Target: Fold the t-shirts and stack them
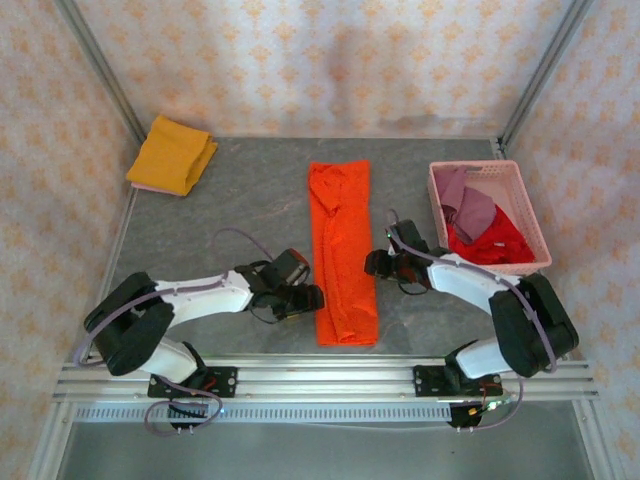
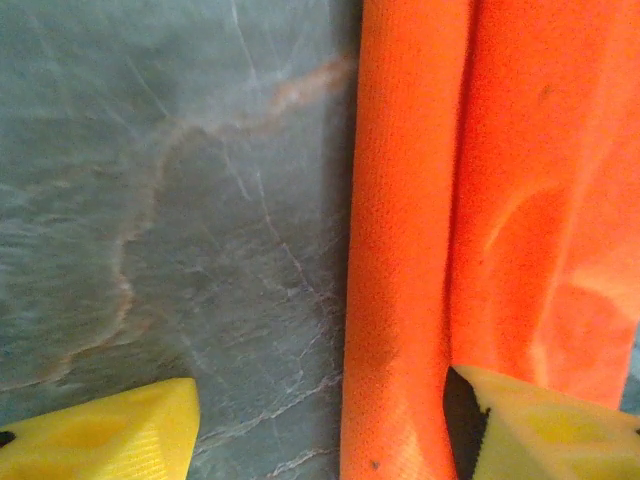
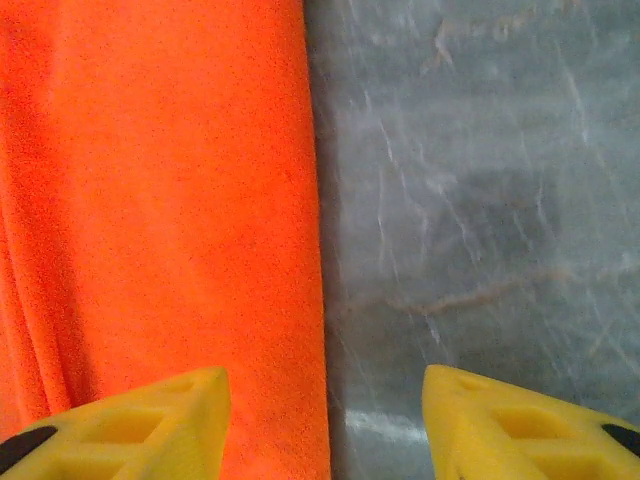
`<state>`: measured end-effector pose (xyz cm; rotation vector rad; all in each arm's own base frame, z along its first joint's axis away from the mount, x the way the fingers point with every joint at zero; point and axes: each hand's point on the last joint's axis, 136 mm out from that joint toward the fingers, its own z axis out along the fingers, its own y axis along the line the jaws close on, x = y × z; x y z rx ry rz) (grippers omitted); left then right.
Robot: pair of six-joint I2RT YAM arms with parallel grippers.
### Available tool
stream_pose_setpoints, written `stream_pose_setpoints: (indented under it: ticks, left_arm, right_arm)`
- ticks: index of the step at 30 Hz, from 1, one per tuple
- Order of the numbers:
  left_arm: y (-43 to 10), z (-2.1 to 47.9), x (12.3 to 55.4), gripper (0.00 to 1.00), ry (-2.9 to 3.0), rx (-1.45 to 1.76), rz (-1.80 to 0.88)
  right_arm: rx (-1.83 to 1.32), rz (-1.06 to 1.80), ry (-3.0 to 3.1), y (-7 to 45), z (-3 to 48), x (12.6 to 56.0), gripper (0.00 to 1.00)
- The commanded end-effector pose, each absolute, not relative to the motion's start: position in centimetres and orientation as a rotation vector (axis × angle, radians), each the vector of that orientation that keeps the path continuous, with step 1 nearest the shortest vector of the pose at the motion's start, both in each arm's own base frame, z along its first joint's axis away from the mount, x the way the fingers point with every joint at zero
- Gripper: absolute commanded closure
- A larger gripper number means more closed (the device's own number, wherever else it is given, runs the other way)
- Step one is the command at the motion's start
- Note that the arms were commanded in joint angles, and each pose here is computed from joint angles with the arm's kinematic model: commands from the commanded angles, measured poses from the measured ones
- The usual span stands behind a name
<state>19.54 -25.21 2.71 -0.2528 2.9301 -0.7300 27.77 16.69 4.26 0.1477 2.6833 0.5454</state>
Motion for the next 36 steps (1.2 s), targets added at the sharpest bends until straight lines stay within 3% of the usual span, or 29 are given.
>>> stream_pose_setpoints:
  ticks: [1,6,8,12,15,18,31,36]
  left_arm:
    - [-27.4,3.4,20.2,0.40,2.907,-0.259,-0.825]
    - [-28.3,2.9,20.6,0.65,2.917,-0.248,-0.832]
    - [-28.7,3.2,21.0,0.70,2.906,-0.244,-0.837]
    - [-29.4,4.1,21.9,0.70,2.893,-0.218,-0.837]
    - [-29.6,5.3,22.2,0.56,2.882,-0.206,-0.835]
    - [-28.4,6.6,22.3,0.53,2.868,-0.169,-0.743]
    - [-27.9,4.7,22.0,0.54,2.892,-0.217,-0.705]
    - [-28.3,3.5,22.6,0.63,2.896,-0.233,-0.687]
  right_arm:
    - [0.175,0.574,2.685,16.7,4.3,27.1,0.50]
    - [0.185,0.639,2.688,17.7,4.0,27.2,0.63]
    - [0.184,0.653,2.685,18.0,3.9,27.5,0.68]
    - [0.177,0.661,2.709,18.7,3.2,27.8,0.73]
    - [0.181,0.671,2.719,19.2,2.7,28.1,0.74]
    - [0.187,0.666,2.722,19.3,2.4,28.2,0.75]
    - [0.194,0.663,2.727,19.3,2.2,28.3,0.76]
    - [0.188,0.681,2.730,19.5,2.3,28.2,0.80]
